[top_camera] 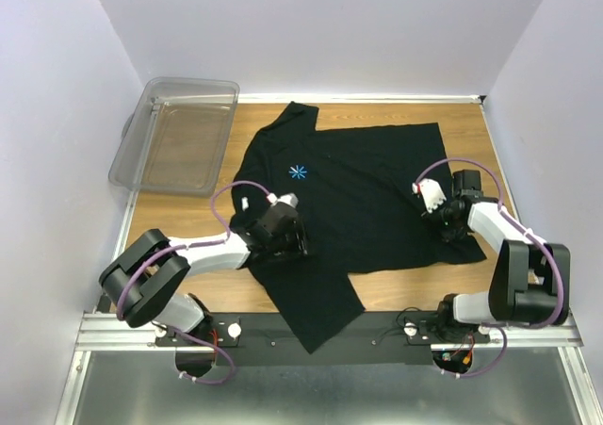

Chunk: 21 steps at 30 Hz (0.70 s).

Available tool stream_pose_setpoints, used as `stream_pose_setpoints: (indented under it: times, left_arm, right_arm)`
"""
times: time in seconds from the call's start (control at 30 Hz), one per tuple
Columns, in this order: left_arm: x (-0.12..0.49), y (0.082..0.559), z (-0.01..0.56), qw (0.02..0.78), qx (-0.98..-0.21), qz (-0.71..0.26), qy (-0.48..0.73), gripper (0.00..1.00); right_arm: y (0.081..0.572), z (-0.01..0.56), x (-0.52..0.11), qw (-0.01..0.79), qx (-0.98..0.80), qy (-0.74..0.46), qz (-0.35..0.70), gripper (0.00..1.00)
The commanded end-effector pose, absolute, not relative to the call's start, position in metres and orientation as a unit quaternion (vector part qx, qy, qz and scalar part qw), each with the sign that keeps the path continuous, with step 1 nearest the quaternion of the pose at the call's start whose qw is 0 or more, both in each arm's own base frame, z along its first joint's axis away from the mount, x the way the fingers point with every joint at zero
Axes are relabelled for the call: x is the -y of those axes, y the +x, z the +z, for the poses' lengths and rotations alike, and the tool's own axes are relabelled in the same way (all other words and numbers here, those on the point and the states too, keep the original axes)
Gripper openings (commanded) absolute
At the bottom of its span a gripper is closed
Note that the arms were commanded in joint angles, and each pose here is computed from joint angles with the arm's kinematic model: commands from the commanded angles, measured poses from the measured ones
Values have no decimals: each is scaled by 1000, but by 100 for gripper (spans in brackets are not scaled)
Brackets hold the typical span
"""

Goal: Fold and stack the t-shirts

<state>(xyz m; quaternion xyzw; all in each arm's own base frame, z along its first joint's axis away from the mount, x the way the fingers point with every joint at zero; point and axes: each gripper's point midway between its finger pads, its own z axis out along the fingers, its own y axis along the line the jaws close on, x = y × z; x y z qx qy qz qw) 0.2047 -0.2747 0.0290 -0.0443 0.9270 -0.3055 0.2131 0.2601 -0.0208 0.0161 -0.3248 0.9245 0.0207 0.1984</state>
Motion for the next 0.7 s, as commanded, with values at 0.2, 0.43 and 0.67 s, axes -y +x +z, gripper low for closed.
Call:
stream_pose_setpoints:
  times: [0.2,0.43,0.67]
  left_arm:
    - [284,37,19,43,-951,-305,3,44]
    - [297,66,141,213,-880,-425,-8,61]
    - [201,251,236,553,-768,-322,-19,84]
  right_arm:
    - [170,57,70,115,-899,-407,-117,18]
    - [199,113,47,220,-907,-348,-85,86]
    - [315,140,-15,338,-900,-255,105,89]
